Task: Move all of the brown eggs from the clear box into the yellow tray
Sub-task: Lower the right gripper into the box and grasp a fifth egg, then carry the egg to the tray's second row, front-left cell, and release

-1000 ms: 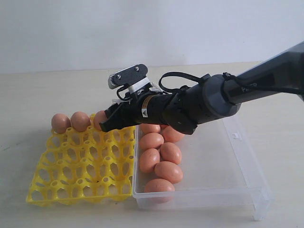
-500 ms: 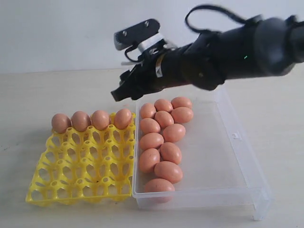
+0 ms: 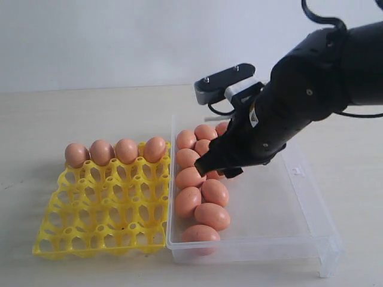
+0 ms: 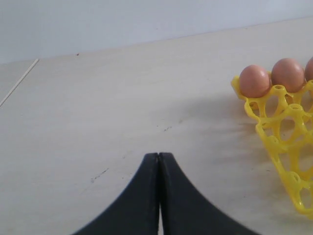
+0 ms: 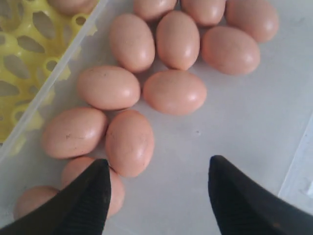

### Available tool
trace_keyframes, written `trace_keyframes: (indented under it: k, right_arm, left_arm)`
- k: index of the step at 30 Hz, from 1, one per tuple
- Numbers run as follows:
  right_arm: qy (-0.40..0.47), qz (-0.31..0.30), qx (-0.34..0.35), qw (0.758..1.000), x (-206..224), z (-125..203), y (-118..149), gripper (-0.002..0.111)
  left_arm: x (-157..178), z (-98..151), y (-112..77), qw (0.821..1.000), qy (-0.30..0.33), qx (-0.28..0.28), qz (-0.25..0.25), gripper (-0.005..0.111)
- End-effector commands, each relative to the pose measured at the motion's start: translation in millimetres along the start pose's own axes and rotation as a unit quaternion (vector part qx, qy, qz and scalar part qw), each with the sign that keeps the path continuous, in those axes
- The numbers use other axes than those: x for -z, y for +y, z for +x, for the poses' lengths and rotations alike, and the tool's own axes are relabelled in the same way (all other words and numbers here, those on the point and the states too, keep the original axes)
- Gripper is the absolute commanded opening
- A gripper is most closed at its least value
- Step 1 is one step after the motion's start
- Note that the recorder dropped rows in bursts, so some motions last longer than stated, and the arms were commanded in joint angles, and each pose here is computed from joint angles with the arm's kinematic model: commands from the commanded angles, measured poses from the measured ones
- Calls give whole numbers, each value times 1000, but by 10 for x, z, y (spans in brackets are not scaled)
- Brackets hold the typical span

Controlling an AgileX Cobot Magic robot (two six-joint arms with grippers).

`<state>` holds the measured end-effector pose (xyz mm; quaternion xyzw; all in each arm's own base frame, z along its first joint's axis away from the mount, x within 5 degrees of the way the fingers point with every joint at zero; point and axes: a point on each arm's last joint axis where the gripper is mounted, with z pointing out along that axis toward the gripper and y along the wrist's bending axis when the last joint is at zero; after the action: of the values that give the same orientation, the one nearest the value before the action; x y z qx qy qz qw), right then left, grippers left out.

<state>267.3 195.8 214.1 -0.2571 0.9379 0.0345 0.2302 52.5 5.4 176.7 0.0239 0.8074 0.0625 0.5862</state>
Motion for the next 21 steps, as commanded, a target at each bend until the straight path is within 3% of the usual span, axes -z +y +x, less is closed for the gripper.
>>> trace_keyframes:
  k: [1,21]
  right_arm:
    - [-6,-18,-7,1000,-181,56,46,56]
    - [34,-26,-12,999,-927,76,151,56]
  left_arm:
    - [9,-23,-1,1000,-10,3,3,0]
    - [9,-23,-1,1000,-10,3,3,0]
